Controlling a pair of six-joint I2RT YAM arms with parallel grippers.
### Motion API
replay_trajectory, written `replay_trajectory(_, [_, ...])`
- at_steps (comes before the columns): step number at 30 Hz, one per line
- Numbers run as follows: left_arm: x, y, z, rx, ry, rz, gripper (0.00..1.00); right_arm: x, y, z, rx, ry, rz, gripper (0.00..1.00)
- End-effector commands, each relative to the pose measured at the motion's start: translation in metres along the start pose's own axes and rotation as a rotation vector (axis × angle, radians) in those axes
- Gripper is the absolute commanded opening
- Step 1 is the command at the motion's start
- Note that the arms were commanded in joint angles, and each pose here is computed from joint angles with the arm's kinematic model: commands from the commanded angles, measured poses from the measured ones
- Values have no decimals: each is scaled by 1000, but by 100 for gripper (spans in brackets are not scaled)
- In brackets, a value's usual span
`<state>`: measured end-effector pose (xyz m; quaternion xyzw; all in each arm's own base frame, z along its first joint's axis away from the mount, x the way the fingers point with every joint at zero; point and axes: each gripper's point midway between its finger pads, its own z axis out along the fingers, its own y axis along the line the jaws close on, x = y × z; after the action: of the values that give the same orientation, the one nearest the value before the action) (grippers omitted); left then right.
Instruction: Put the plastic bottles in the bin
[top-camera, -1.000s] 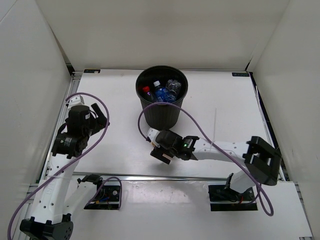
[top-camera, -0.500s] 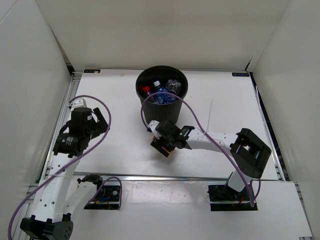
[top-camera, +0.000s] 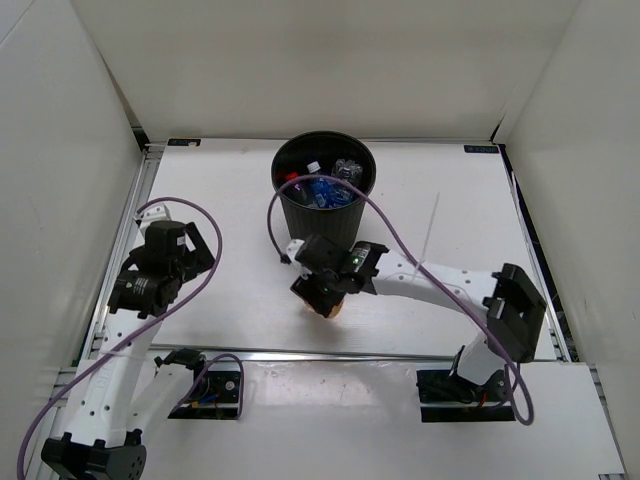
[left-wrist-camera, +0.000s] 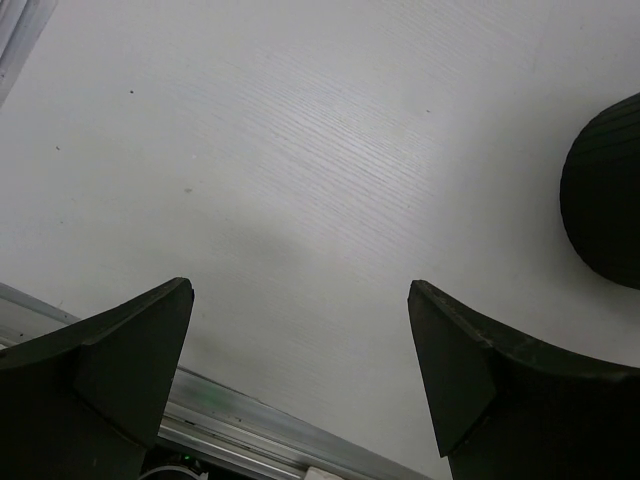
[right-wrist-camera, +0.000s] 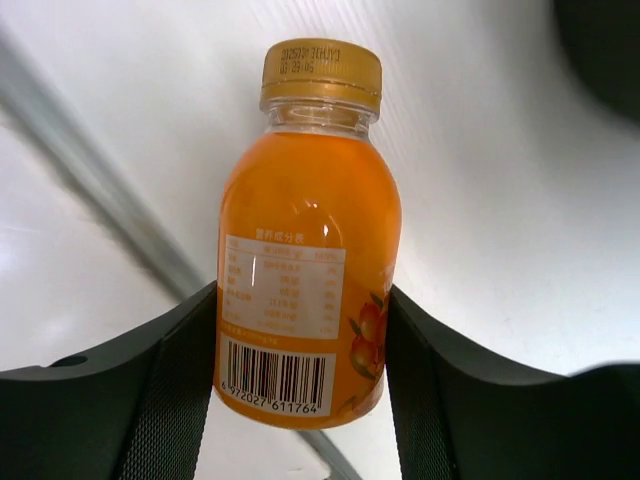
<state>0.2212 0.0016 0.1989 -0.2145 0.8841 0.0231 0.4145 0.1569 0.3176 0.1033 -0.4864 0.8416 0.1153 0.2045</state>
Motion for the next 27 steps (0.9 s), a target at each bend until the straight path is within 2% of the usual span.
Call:
replay_trajectory(1, [-8, 12, -3, -57, -56, -31, 100, -90, 7, -100, 26, -306, 26, 33])
replay_trajectory(4, [-8, 14, -1, -66, -62, -41, 100, -138, -7, -160, 108, -482, 47, 33])
replay_trajectory(5, [-4, 14, 2, -75, -48, -34, 100, -168, -19, -190, 143, -577, 69, 33])
replay_trajectory(8, [-6, 13, 3, -70, -55, -46, 100, -205, -69, -214, 294, -657, 122, 32])
replay_trajectory(9, [-5, 13, 5, -75, -47, -42, 100, -219, -83, -237, 324, -716, 148, 32])
replay_trajectory(10, [-5, 13, 5, -75, -46, -42, 100, -226, -110, -229, 381, -701, 176, 32])
replay_trajectory(14, [-10, 13, 3, -78, -61, -47, 100, -234, -151, -230, 399, -721, 216, 32])
replay_trajectory(16, [-14, 14, 1, -82, -72, -40, 100, -233, -164, -212, 332, -699, 259, 40])
replay_trajectory(19, [-18, 18, -3, -95, -101, -48, 100, -227, -177, -196, 304, -662, 308, 45])
replay_trajectory(21, [-21, 17, -5, -86, -117, -65, 100, -230, -169, -188, 225, -658, 296, 51])
replay_trajectory(22, [-22, 17, -7, -82, -124, -69, 100, -231, -165, -188, 205, -659, 290, 67])
replay_trajectory(24, [-18, 18, -4, -86, -117, -76, 100, -232, -161, -187, 178, -661, 281, 78])
replay_trajectory(25, [-18, 18, -4, -86, -117, -76, 100, -232, -160, -187, 175, -662, 290, 86])
replay_trajectory(27, [-15, 18, -3, -89, -110, -83, 100, -231, -163, -193, 196, -670, 296, 94])
